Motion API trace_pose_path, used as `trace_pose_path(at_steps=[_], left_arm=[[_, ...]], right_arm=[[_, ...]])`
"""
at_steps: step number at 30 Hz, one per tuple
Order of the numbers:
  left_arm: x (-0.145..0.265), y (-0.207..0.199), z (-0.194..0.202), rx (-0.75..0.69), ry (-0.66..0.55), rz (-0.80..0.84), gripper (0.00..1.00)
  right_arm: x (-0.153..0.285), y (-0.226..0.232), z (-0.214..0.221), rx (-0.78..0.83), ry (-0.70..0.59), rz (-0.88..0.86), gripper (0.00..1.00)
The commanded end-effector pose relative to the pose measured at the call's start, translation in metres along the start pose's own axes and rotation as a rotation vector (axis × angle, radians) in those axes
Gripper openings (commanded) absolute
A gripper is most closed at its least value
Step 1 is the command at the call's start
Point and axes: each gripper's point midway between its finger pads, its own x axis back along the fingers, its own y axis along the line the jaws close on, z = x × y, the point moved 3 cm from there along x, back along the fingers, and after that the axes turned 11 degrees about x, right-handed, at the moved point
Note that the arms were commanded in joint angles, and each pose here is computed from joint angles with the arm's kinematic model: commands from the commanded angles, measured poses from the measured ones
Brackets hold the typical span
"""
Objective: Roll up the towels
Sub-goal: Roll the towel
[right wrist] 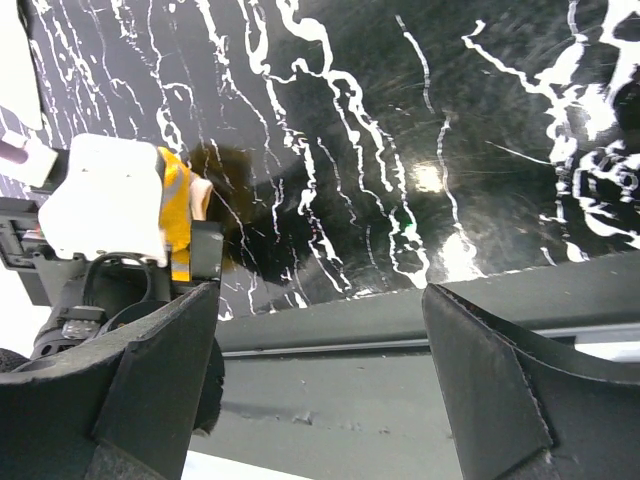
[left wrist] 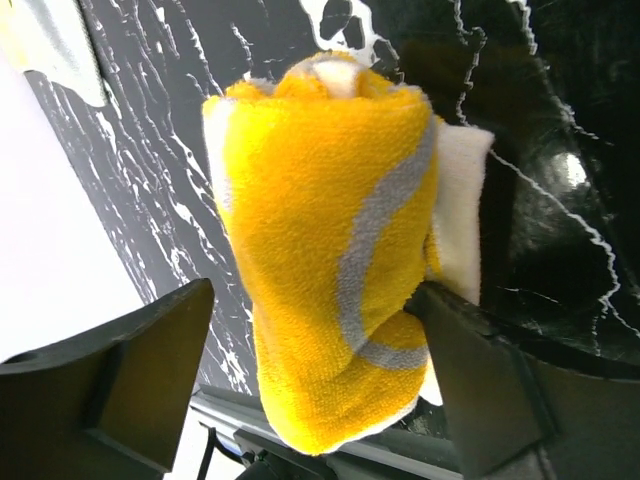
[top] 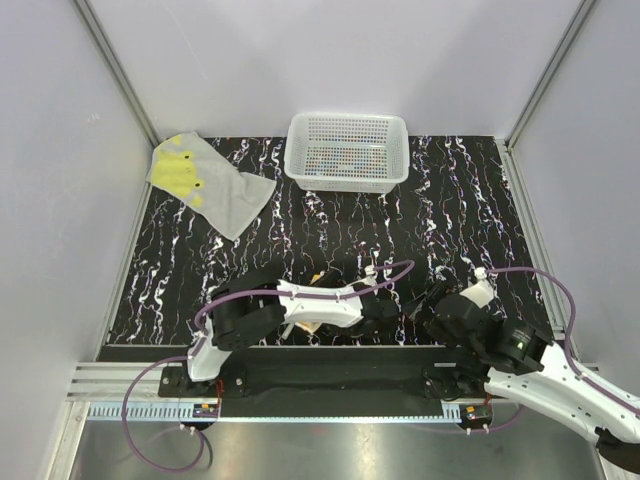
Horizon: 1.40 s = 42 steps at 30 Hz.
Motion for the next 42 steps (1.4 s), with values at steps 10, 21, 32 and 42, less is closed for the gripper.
trace_pose_path(at_steps=[10, 21, 32, 42], left_arm=[[0.047, 0.012, -0.035, 0.169, -0.079, 0.172, 0.99], [0.052, 0.129, -0.062, 0.606, -0.214, 0.558, 0.99], [-0.048, 0.153, -0.045, 0.961, -0.116, 0.701, 0.92], [-0.064, 0.121, -0.008, 0.953, -0.017, 0.735, 0.88]], right_arm=[[0.029, -0.007, -0.031, -0.034, -0.113, 0.027, 0.9], [0.031, -0.008, -0.032, -0.012, -0.105, 0.044, 0.9], [-0.027, 0.068, 0.032, -0.032, 0.116, -0.374, 0.97], [-0.095, 0.122, 0.063, 0.006, 0.193, -0.419, 1.0]])
